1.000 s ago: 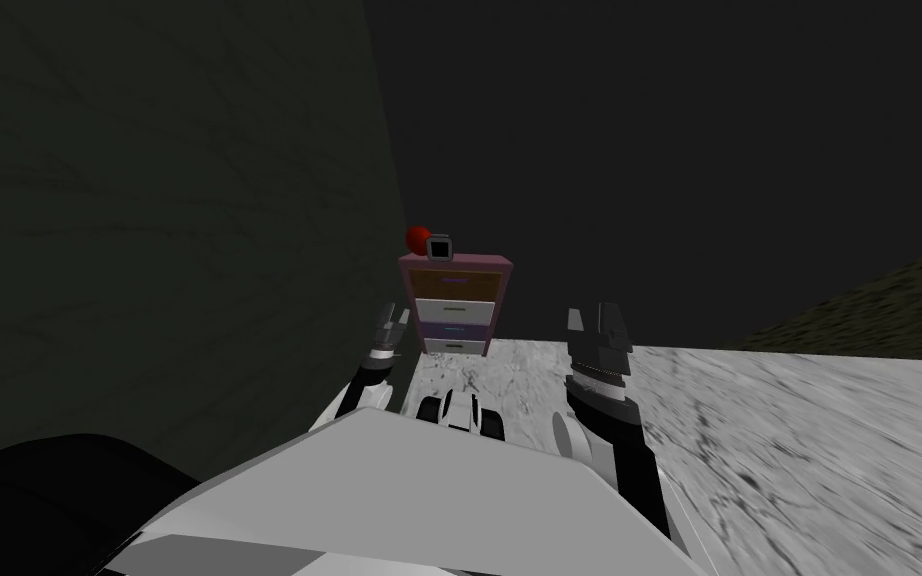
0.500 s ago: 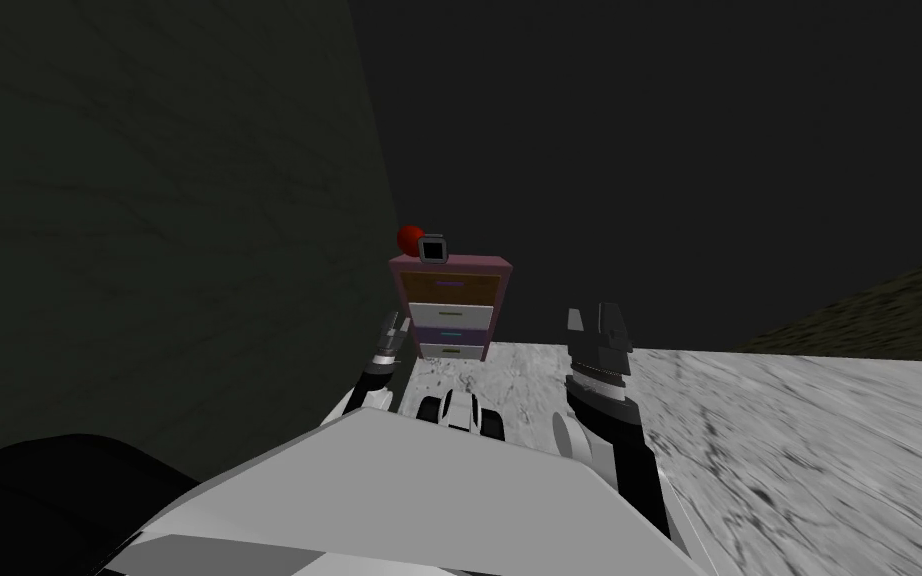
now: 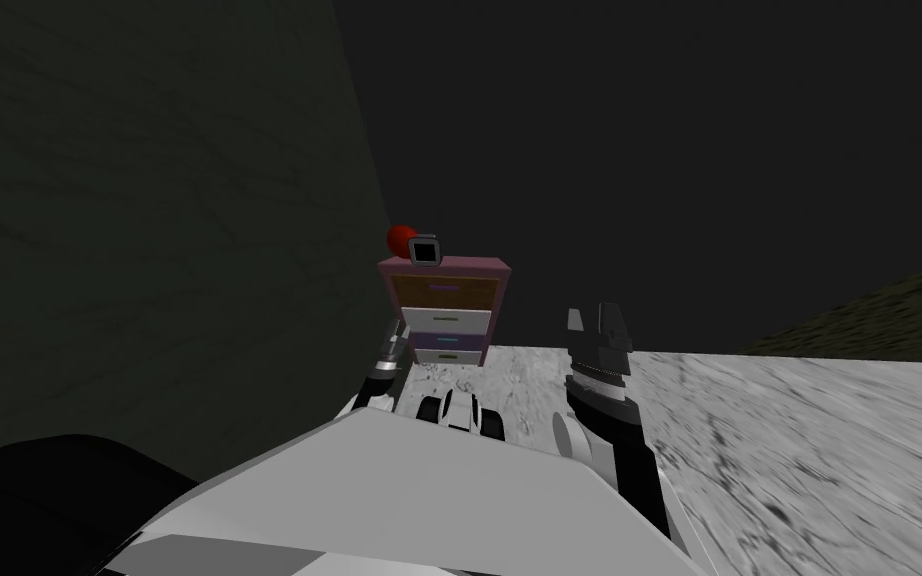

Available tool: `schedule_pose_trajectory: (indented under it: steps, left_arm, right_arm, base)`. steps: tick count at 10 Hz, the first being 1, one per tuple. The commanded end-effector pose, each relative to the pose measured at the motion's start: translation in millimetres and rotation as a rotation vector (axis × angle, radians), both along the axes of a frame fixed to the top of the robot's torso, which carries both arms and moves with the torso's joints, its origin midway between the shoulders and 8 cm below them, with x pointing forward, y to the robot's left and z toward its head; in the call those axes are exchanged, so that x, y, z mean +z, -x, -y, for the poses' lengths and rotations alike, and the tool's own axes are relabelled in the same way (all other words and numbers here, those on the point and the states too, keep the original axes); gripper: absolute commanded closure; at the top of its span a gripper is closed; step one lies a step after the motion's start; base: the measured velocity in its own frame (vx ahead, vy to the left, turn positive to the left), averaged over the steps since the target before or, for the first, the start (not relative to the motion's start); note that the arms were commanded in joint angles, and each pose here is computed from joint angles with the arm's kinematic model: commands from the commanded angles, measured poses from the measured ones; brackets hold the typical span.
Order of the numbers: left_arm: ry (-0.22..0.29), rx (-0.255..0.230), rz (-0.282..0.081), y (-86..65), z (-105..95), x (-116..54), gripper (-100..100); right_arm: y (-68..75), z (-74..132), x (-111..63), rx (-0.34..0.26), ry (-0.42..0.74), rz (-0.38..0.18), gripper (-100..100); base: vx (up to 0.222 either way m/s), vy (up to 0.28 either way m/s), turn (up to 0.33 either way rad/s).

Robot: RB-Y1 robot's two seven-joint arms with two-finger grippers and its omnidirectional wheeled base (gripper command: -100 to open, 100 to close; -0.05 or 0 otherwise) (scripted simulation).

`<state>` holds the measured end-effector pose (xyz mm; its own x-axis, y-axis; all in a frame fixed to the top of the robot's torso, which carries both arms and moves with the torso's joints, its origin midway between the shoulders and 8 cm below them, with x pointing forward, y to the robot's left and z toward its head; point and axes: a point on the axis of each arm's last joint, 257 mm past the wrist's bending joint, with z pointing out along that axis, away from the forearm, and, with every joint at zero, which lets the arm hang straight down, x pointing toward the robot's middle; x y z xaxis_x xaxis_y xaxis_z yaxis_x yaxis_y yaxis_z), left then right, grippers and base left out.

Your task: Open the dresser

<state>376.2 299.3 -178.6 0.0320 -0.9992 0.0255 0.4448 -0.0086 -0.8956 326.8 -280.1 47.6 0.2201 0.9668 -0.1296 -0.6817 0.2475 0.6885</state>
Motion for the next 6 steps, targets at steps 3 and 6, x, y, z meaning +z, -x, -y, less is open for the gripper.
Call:
schedule_pose_trajectory:
  steps: [3,6]
  left_arm:
    - [0.032,0.021,-0.080,1.7,-9.1,-47.0,-100]
    - [0.049,0.036,-0.149,7.3,-16.5,-85.6,-100]
  right_arm:
    - [0.0,0,0.0,0.000,0.000,0.000,0]
    - [0.0,0,0.0,0.000,0.000,0.000,0]
  base:
    - [0.115,-0.032,-0.012]
    - [0.138,-0.040,-0.015]
